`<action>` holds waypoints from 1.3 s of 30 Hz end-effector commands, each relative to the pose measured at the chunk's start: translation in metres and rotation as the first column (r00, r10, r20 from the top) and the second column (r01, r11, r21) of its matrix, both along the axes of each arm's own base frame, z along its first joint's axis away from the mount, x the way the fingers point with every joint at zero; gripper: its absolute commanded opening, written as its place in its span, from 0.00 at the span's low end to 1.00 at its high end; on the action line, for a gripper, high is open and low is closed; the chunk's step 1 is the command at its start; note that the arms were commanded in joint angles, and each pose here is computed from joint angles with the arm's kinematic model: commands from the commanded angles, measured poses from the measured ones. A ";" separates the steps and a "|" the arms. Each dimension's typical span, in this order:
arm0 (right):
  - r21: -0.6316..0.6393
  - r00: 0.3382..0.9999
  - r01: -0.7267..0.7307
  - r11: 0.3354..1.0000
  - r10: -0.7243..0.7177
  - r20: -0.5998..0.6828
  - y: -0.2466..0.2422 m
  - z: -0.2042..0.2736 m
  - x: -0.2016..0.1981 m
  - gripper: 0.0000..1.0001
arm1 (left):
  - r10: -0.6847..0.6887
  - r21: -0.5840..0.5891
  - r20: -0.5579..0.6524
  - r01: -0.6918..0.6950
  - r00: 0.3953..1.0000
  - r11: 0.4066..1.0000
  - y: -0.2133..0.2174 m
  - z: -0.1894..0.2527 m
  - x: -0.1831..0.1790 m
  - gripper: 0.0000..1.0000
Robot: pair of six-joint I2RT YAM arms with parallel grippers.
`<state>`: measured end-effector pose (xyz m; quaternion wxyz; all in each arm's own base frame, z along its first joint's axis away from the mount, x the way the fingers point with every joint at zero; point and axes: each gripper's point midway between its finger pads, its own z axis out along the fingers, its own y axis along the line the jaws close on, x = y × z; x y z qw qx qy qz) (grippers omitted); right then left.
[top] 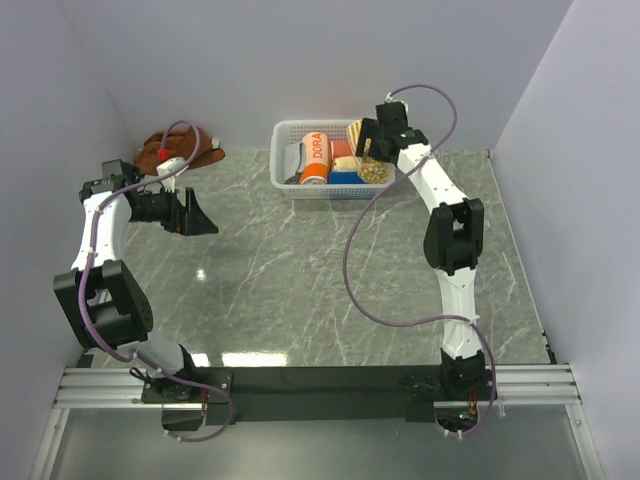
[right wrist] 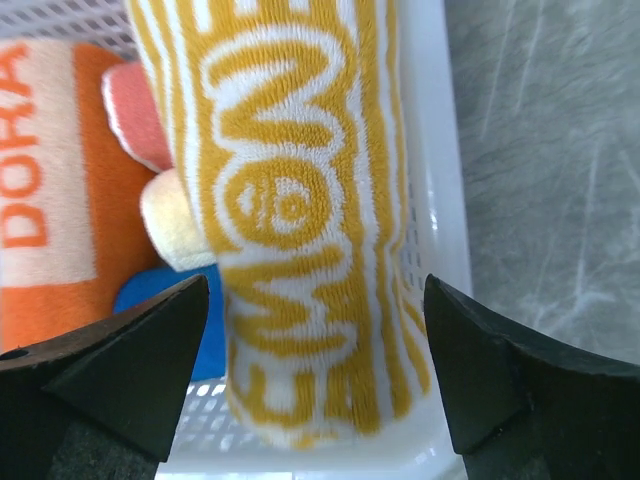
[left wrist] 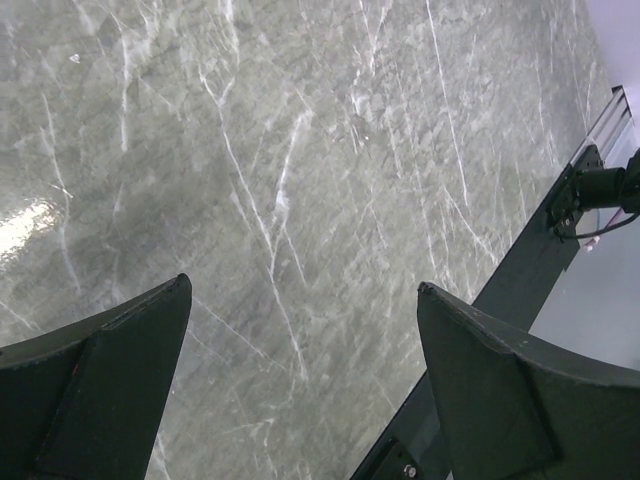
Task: Roll the towels
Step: Place the rolled towel into the container, then move the towel to the center of the board
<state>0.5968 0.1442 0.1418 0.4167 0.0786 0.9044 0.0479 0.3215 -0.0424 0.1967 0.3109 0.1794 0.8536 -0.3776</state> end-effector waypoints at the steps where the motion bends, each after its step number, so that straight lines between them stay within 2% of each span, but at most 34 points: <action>1: 0.040 0.987 0.009 0.999 -0.015 0.159 -0.010 0.092 -0.003 0.94 | 0.017 0.027 0.084 -0.019 0.996 0.999 0.001 0.020 0.006 0.99; 6: -0.003 0.978 0.034 0.999 -0.032 0.204 -0.023 0.127 -0.014 0.96 | 0.080 0.095 0.130 -0.093 0.988 0.991 0.015 0.029 0.024 1.00; 11: -0.079 0.977 -0.005 0.997 0.022 0.212 -0.035 0.149 -0.038 0.96 | 0.138 0.132 0.147 -0.157 0.980 0.979 0.029 0.043 0.050 0.99; 12: -0.079 0.973 -0.035 0.996 0.052 0.224 -0.033 0.164 -0.050 0.96 | 0.138 0.145 0.178 -0.164 0.974 0.976 0.031 0.054 0.057 0.99; 13: -0.105 0.977 -0.066 0.992 0.086 0.197 -0.034 0.158 -0.059 0.97 | 0.180 0.190 0.186 -0.215 0.966 0.958 0.040 0.052 0.066 0.99; 17: -0.150 0.963 -0.193 0.970 0.217 0.160 -0.035 0.175 -0.110 0.97 | 0.173 0.289 0.269 -0.251 0.947 0.924 0.025 0.059 0.090 1.00; 20: -0.193 0.957 -0.261 0.946 0.279 0.075 -0.043 0.149 -0.141 0.97 | 0.139 0.327 0.311 -0.244 0.940 0.913 -0.004 0.054 0.100 0.99; 21: -0.198 0.950 -0.273 0.941 0.297 0.098 -0.045 0.160 -0.155 0.97 | 0.121 0.335 0.302 -0.225 0.946 0.915 -0.014 0.048 0.099 0.99; 22: -0.196 0.944 -0.313 0.929 0.327 0.043 -0.047 0.137 -0.168 0.98 | 0.110 0.338 0.294 -0.211 0.949 0.917 -0.022 0.045 0.098 0.99; 24: -0.170 0.928 -0.356 0.919 0.369 0.053 -0.046 0.137 -0.190 0.98 | 0.086 0.328 0.274 -0.177 0.958 0.928 -0.049 0.037 0.094 1.00; 26: -0.124 0.906 -0.421 0.899 0.424 -0.003 -0.043 0.110 -0.212 0.98 | 0.073 0.308 0.268 -0.157 0.961 0.938 -0.062 0.035 0.091 1.00; 29: -0.082 0.902 -0.432 0.898 0.432 -0.016 -0.045 0.089 -0.239 0.98 | 0.131 0.293 0.248 -0.203 0.960 0.934 -0.062 0.023 0.094 0.99; 32: -0.033 0.901 -0.432 0.901 0.431 -0.044 -0.047 0.064 -0.258 0.98 | 0.232 0.314 0.253 -0.307 0.939 0.899 -0.045 0.009 0.119 0.99; 33: -0.024 0.899 -0.437 0.899 0.435 -0.054 -0.048 0.059 -0.263 0.98 | 0.269 0.307 0.288 -0.355 0.919 0.883 -0.039 0.017 0.133 0.99; 35: -0.020 0.903 -0.426 0.904 0.424 -0.067 -0.051 0.050 -0.271 0.98 | 0.353 0.369 0.310 -0.454 0.883 0.811 -0.014 0.001 0.160 0.99; 37: -0.028 0.901 -0.429 0.903 0.426 -0.077 -0.055 0.044 -0.275 0.98 | 0.416 0.382 0.354 -0.536 0.838 0.753 0.008 0.010 0.187 1.00; 38: -0.038 0.904 -0.425 0.905 0.422 -0.071 -0.057 0.045 -0.274 0.99 | 0.435 0.417 0.310 -0.532 0.845 0.737 0.020 -0.017 0.201 1.00; 39: -0.047 0.908 -0.416 0.908 0.412 -0.071 -0.061 0.045 -0.273 0.99 | 0.439 0.401 0.352 -0.556 0.827 0.728 0.026 0.002 0.221 0.99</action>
